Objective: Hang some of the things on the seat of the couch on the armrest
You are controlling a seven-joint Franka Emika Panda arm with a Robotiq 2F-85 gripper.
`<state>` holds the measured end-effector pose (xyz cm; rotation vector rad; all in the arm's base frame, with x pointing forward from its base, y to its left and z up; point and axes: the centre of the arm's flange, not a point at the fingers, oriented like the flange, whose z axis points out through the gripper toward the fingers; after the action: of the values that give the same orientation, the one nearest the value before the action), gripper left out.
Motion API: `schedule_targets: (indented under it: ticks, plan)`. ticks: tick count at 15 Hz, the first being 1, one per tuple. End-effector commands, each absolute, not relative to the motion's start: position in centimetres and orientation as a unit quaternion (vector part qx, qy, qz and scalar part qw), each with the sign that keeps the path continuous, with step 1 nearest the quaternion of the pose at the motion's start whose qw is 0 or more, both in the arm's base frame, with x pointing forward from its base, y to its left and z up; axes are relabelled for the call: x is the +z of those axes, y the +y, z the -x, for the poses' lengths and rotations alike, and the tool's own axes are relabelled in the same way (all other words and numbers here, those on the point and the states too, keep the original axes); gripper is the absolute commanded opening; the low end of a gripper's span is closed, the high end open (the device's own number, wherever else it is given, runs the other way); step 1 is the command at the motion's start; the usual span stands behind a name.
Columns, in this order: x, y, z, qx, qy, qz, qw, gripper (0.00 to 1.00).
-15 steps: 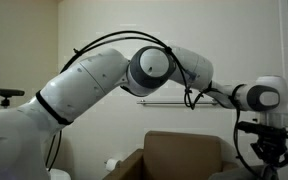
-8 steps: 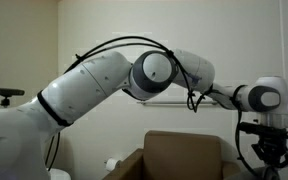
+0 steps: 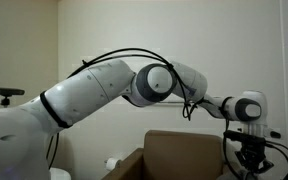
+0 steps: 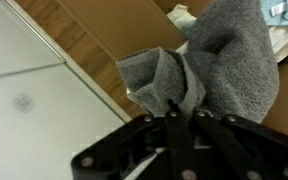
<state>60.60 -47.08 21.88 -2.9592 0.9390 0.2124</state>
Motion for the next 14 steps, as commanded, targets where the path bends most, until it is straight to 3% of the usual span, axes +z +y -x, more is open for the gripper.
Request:
schedule_targets:
  ticks: [1, 6, 7, 9, 14]
  plan:
    - [21.9, -50.1, -60.1, 0.086, 0.328, 0.941, 0.019, 0.03]
    - [22.1, -51.6, -59.0, 0.095, 0.342, 0.934, 0.021, 0.03]
    - [22.2, -51.4, -59.2, 0.095, 0.342, 0.935, 0.020, 0.32]
    - [22.5, -50.9, -59.6, 0.093, 0.338, 0.936, 0.020, 0.39]
    - [23.7, -49.1, -60.7, 0.075, 0.323, 0.943, 0.010, 0.70]
